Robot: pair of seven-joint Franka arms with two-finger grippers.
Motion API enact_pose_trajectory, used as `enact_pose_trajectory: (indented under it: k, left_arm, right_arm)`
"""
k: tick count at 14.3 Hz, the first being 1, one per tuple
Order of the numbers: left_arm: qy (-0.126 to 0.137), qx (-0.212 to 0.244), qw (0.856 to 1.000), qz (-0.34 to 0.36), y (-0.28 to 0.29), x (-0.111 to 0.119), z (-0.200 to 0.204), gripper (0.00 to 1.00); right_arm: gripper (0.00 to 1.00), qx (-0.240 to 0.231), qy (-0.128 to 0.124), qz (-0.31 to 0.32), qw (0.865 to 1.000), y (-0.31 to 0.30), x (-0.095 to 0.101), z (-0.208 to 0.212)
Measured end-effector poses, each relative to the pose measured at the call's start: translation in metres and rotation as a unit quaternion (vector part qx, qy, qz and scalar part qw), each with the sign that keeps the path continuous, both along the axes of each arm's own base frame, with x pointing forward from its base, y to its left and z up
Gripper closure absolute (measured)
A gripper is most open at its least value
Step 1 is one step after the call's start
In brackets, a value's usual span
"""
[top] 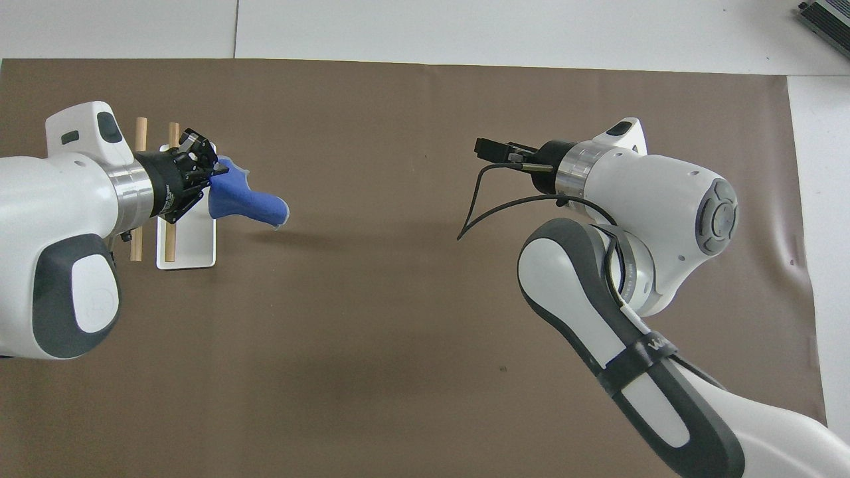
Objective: Right arm passes towel to left arm to hang
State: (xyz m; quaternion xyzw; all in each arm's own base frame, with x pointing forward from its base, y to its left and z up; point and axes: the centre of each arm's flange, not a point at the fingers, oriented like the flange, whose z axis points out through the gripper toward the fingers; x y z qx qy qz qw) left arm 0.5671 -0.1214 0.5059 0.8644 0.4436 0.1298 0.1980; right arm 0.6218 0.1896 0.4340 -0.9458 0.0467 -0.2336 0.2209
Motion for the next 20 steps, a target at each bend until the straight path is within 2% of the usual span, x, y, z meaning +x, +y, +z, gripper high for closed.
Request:
enact_pose_trajectory:
  k: [3, 7, 10, 14, 20]
  left_arm:
    - [-0.005, 0.017, 1.000, 0.009, 0.056, 0.011, -0.005, 0.98]
    - [-0.005, 0.020, 0.999, 0.027, 0.087, 0.013, -0.006, 0.98]
    - [-0.004, 0.020, 0.999, 0.040, 0.102, 0.014, -0.007, 0.98]
    - [-0.005, 0.020, 0.998, 0.062, 0.128, 0.015, -0.007, 0.98]
    - [-0.018, 0.021, 0.996, 0.090, 0.157, 0.017, -0.006, 0.98]
  right_arm:
    - [0.00, -0.081, 0.012, 0.033, 0.996, -0.036, 0.008, -0.007]
    - [0.00, -0.182, 0.032, 0.074, 0.980, -0.070, 0.012, -0.011]
    - [0.00, -0.212, 0.060, 0.078, 0.972, -0.078, 0.014, 0.001]
    - [0.00, -0.233, 0.108, 0.063, 0.964, -0.113, 0.012, 0.047]
    - [0.00, -0.229, 0.163, 0.010, 0.960, -0.192, -0.027, 0.125]
